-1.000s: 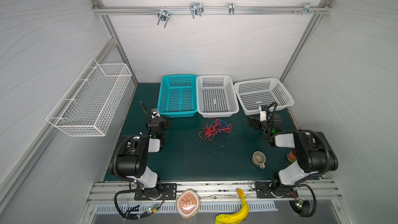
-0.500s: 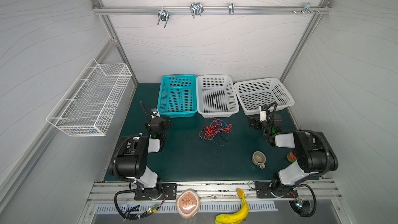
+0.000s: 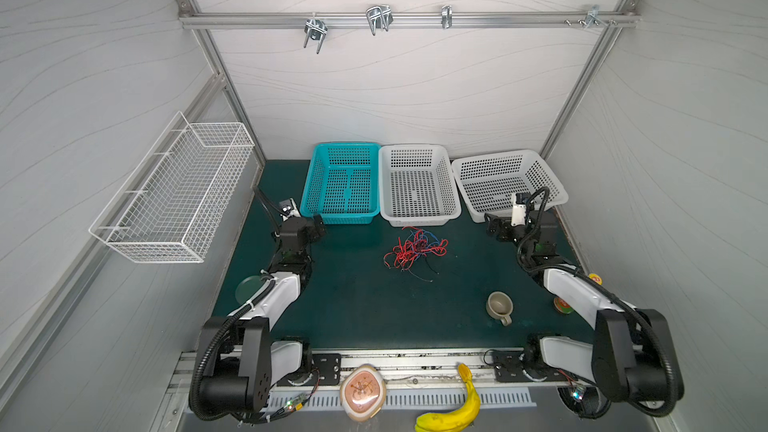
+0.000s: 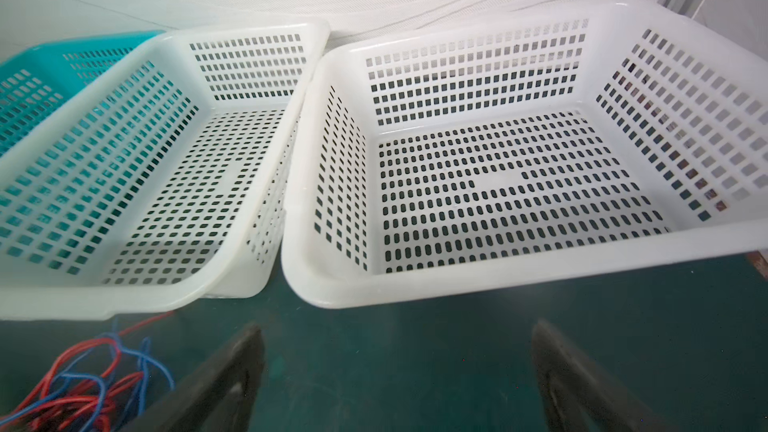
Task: Untangle the cables
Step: 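Move both grippers forward down onto the wire tangle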
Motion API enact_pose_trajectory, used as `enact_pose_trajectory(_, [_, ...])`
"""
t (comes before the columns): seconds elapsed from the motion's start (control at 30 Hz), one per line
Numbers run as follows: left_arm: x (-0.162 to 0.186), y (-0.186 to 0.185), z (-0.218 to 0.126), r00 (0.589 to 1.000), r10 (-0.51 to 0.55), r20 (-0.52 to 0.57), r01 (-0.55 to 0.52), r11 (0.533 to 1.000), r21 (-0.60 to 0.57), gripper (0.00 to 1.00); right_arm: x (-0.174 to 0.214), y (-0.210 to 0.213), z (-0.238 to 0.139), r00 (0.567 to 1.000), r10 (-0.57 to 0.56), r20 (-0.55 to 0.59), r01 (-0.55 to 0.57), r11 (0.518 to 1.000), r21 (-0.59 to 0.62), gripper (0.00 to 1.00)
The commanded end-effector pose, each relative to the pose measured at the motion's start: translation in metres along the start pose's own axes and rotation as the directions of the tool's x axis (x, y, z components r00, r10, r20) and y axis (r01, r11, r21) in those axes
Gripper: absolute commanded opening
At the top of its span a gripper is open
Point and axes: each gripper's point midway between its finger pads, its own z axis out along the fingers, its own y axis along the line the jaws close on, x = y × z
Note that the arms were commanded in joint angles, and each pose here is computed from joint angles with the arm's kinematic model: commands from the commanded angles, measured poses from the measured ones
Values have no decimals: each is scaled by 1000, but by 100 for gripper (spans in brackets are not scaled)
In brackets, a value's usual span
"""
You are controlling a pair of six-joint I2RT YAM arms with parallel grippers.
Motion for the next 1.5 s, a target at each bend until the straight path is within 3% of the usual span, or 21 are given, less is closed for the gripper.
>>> enact_pose_trajectory(0.0, [2, -9, -10, 993, -59, -100, 62, 998, 30, 100, 20, 0, -14, 993, 59, -106, -55, 998, 43, 99])
enact_pose_trajectory(0.17, [-4, -36, -34, 992, -59, -115, 75, 987, 144, 99, 20, 6, -37, 984, 108, -144, -99, 993, 68, 99])
enact_pose_trajectory(0.33, [-3, -79, -65, 994, -19, -107, 50, 953, 298, 99, 7, 26, -61, 978, 152, -140, -151, 988, 18, 99])
enact_pose_trajectory(0.63, [27, -145, -113, 991, 24, -130, 53, 827, 560, 98, -2, 95, -82, 982, 67, -177, -98, 980, -171, 99])
enact_pose_trajectory(0.8, [47, -172, -126, 982, 97, -160, 24, 784, 620, 97, 9, 140, -76, 975, -11, -223, -56, 955, -292, 99])
enact_pose_trajectory(1.07, [75, -198, -129, 957, 191, -218, -9, 771, 637, 95, 30, 200, -62, 957, -105, -269, -16, 910, -415, 99])
enact_pose_trajectory(1.33, [82, -221, -131, 944, 226, -240, -11, 748, 664, 92, 40, 212, -38, 939, -120, -322, -9, 927, -374, 88])
enact_pose_trajectory(1.47, [83, -230, -134, 945, 226, -238, -1, 729, 685, 92, 43, 219, -32, 931, -129, -341, -17, 920, -393, 69])
